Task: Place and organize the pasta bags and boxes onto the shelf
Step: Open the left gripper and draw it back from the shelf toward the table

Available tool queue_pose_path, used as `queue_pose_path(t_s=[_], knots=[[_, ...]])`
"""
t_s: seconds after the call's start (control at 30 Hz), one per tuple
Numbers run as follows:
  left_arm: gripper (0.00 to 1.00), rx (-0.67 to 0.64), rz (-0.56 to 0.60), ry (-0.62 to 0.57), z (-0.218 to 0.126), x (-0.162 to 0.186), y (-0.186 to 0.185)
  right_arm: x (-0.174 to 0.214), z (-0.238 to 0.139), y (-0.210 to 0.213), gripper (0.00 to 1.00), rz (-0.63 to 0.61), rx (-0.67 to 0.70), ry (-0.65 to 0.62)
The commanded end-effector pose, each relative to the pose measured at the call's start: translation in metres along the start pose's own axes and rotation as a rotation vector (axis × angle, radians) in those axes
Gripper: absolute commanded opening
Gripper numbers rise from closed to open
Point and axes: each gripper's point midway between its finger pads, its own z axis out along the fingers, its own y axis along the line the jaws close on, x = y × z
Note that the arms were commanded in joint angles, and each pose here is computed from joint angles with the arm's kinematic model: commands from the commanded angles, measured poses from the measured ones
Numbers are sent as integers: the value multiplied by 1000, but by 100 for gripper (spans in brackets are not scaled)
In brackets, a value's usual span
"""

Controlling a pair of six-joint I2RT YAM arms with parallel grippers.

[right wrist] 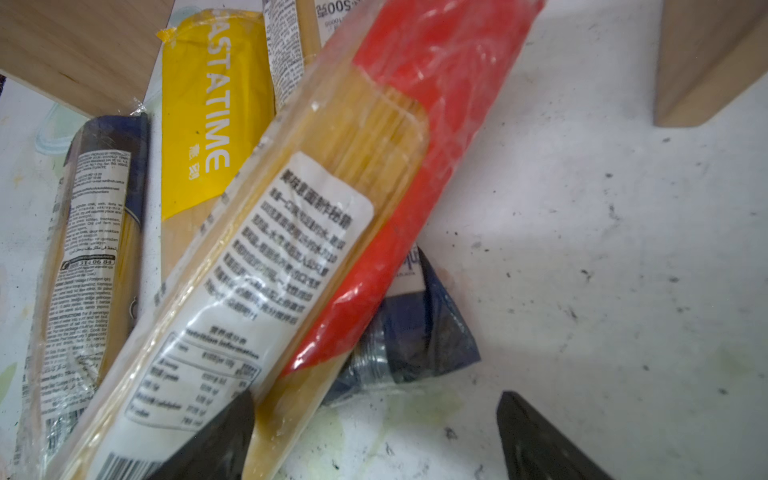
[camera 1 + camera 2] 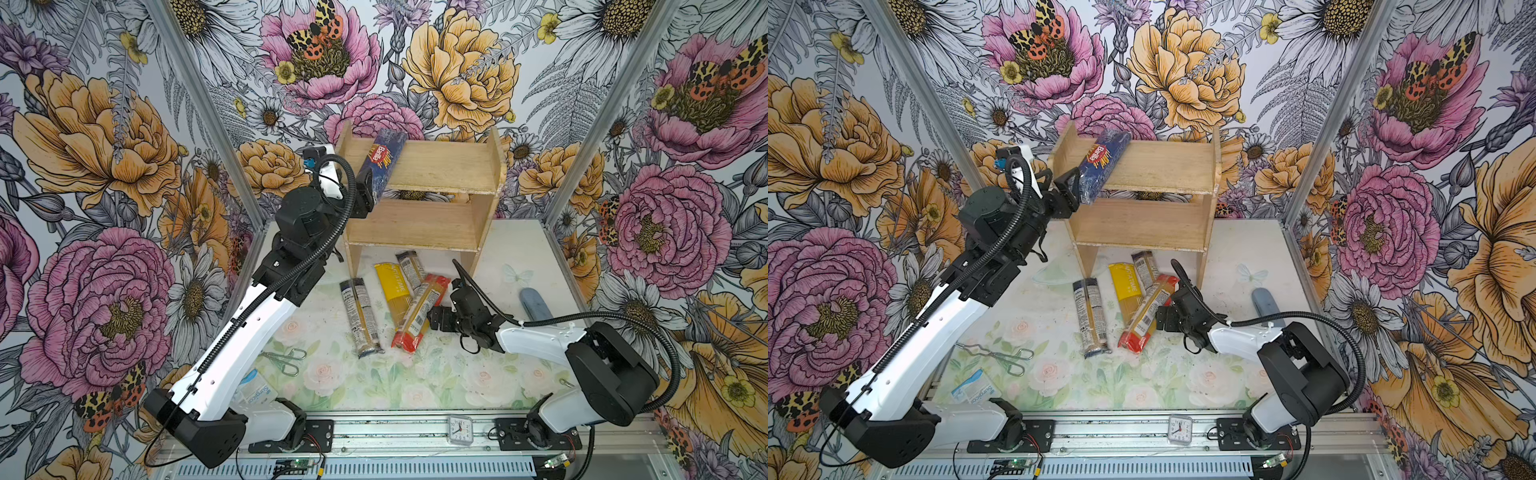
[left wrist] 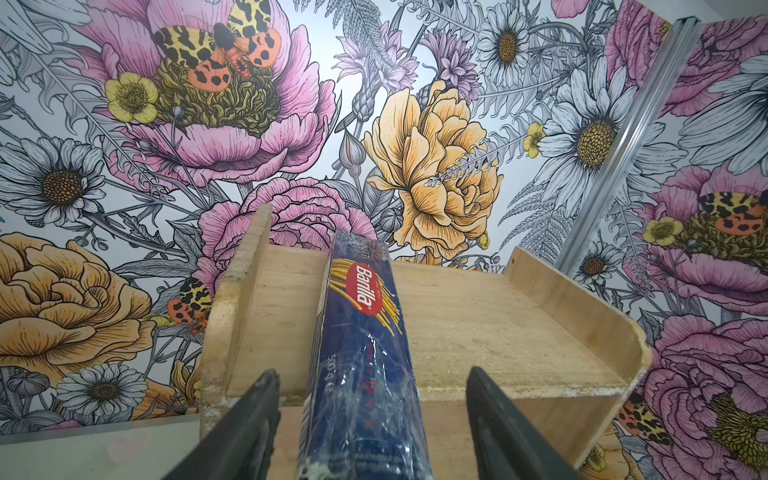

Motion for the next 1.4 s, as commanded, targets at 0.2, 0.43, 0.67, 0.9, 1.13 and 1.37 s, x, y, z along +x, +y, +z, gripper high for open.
queue_pose_path(t_s=[0.2,0.43,0.67,0.9,1.13,1.37], knots=[[75,12,8,46,-27,15,8,-10,-8,16,93,36,-58,-36],[79,73,8,131,-56,56,3,-11,-12,20,93,68,-72,-42],[79,101,-11,210,-86,102,10,-10,-17,28,93,86,-84,-56],[80,151,-37,296,-114,148,13,-12,-25,34,93,143,-99,-79],[82,195,-70,399,-137,199,13,1,-29,38,95,223,-52,-111],[83,237,-68,436,-155,217,13,15,-25,56,96,213,-33,-115]])
